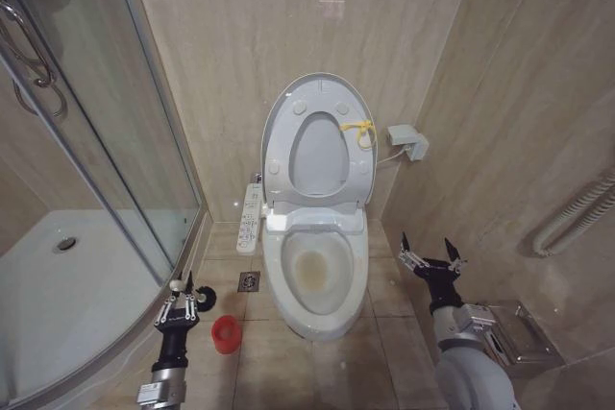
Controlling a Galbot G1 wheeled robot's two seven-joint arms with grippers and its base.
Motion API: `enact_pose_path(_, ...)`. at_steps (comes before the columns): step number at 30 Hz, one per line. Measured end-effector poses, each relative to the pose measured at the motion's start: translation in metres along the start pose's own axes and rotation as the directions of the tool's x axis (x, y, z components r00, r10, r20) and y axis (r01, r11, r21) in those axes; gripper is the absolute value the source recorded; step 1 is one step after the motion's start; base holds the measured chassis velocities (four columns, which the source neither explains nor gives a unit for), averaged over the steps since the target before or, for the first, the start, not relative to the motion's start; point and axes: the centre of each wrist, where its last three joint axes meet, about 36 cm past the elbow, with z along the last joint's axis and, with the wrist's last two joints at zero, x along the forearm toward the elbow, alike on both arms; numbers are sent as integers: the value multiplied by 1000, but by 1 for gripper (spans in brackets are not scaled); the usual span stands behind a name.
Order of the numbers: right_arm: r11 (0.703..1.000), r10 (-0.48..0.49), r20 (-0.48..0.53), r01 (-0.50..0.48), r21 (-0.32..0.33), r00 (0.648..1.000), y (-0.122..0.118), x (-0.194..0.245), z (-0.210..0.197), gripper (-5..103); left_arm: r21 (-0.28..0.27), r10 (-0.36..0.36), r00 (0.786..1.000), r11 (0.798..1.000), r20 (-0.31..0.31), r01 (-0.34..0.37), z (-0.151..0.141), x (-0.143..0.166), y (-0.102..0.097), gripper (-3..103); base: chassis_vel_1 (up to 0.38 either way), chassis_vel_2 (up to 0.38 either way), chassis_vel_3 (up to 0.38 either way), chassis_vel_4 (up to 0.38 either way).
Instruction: Open the toilet lid, clean the toilet bowl with a toilet brush, close the toilet lid, and flush.
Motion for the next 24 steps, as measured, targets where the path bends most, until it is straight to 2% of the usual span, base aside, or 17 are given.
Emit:
enact_pose_path(4,1000,0,0,0,0,1000,0,0,0,100,2,11,1000,1000,-27,-11,18,4,-4,19,0,0,0,0)
enact_pose_path(8,1000,0,0,0,0,1000,0,0,0,100,-3,20,996,1000,-82,-20,41,10,-8,19,0,0,0,0)
enact_pose_path(13,1000,0,0,0,0,1000,0,0,0,100,-10,28,993,1000,-111,-29,54,12,-7,19,0,0,0,0)
enact_pose_path(14,1000,0,0,0,0,1000,0,0,0,100,-16,38,991,999,-128,-41,64,13,-5,19,0,0,0,0)
enact_pose_path(24,1000,0,0,0,0,1000,0,0,0,100,-38,57,986,997,-158,-64,101,2,8,19,0,0,0,0)
